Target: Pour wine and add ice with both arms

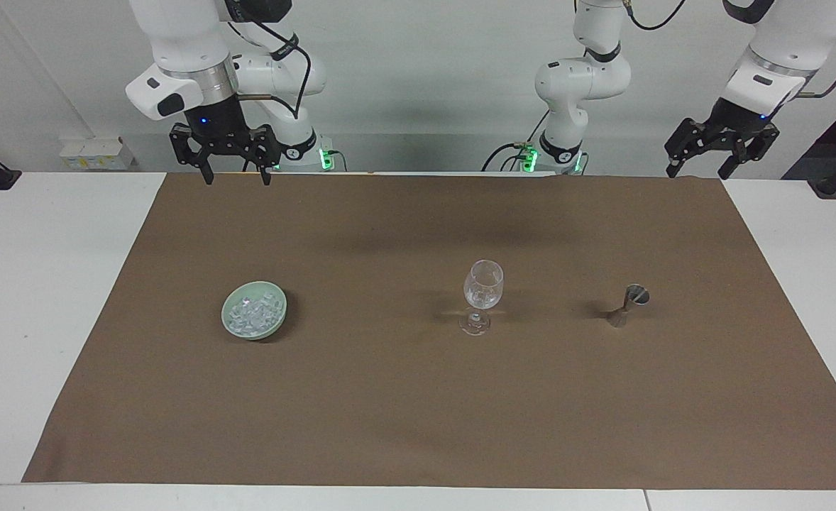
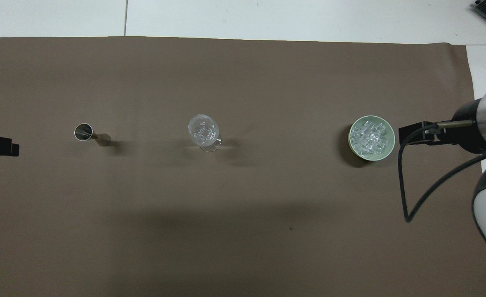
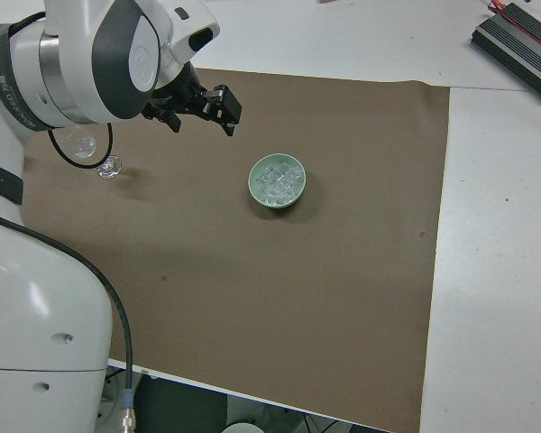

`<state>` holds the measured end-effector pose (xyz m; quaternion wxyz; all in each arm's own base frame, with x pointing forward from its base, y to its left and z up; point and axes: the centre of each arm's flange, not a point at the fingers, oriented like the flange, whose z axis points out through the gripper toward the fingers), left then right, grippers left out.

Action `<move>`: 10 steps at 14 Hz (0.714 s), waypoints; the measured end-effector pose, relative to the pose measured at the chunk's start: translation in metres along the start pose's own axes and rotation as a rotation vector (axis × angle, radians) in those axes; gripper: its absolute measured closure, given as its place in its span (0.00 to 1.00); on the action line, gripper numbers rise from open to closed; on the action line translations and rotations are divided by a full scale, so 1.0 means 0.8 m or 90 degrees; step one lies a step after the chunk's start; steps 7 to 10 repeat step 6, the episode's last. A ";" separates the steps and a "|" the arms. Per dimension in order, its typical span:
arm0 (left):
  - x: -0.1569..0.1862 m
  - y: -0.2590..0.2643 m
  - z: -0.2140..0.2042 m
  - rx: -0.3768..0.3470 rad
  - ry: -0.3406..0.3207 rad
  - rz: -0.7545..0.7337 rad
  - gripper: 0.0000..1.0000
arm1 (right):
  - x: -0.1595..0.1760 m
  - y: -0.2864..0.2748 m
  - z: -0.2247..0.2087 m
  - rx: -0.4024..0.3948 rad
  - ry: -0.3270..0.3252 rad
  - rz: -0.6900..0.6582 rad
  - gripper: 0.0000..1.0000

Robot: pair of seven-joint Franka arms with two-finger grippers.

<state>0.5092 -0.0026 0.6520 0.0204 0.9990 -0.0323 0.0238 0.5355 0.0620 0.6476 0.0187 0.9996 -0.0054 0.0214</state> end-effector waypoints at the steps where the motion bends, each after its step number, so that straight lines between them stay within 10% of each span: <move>1: 0.000 0.000 0.000 0.000 0.000 0.000 0.00 | 0.000 0.007 -0.001 0.001 0.001 0.006 0.00; 10: 0.000 0.000 0.000 0.000 0.000 0.000 0.00 | 0.000 0.017 -0.002 0.002 0.000 0.016 0.00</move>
